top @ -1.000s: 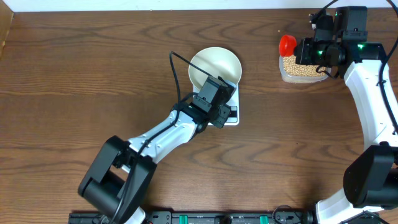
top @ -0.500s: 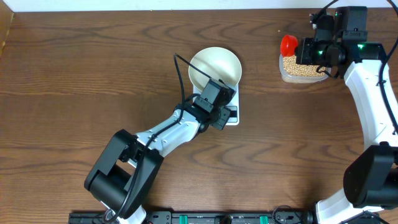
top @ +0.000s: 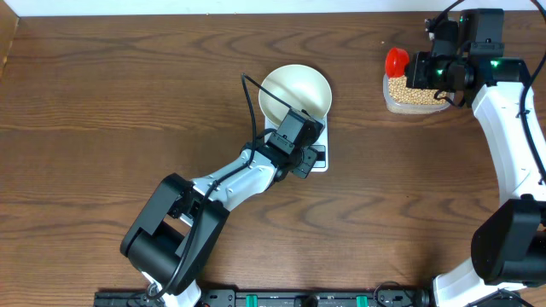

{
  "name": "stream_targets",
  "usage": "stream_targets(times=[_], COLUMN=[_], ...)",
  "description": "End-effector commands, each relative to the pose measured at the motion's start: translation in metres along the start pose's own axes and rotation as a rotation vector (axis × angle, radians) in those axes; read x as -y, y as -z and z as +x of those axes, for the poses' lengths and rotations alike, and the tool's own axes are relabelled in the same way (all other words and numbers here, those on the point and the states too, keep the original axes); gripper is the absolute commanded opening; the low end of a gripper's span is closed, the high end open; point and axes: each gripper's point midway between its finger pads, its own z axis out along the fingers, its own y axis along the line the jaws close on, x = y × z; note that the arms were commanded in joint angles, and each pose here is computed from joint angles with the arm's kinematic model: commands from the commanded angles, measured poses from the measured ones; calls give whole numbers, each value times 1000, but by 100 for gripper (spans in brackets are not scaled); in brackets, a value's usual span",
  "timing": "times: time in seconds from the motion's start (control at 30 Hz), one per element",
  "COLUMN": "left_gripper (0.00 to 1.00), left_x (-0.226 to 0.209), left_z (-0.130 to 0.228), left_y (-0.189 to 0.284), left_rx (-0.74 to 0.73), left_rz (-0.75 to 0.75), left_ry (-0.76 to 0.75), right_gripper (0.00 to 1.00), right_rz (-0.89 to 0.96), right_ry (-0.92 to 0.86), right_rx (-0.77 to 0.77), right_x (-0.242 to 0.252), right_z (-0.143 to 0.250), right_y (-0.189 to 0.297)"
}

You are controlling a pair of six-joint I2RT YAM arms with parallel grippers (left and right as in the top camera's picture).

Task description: Scoop item into bowl and weigh 50g on scale

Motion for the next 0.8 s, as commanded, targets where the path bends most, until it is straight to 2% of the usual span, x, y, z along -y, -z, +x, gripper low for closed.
stream_targets(times=[0.0,0.27,0.4,0.57,0.77], left_gripper=[7,7,7,7,7], left_x=[-6,-13,-11,-3,4], left_z=[19,26,10,-27,-60], left_y=[-14,-14,-4,41,117], left_rx=[-65,-91,-42,87,248], left_rz=[-31,-70,-66,-43,-32], left_ry=[-8,-8,-10,-15,-20], right_gripper=[1,1,1,1,1], right_rz=[1,1,1,1,-3], right_ry=[18,18,18,17,12], right_rx=[17,18,19,18,6], right_x=[-1,-1,-1,-1,-2], right_z=[-5,-5,-6,-5,-3], right_y=[5,5,5,5,5])
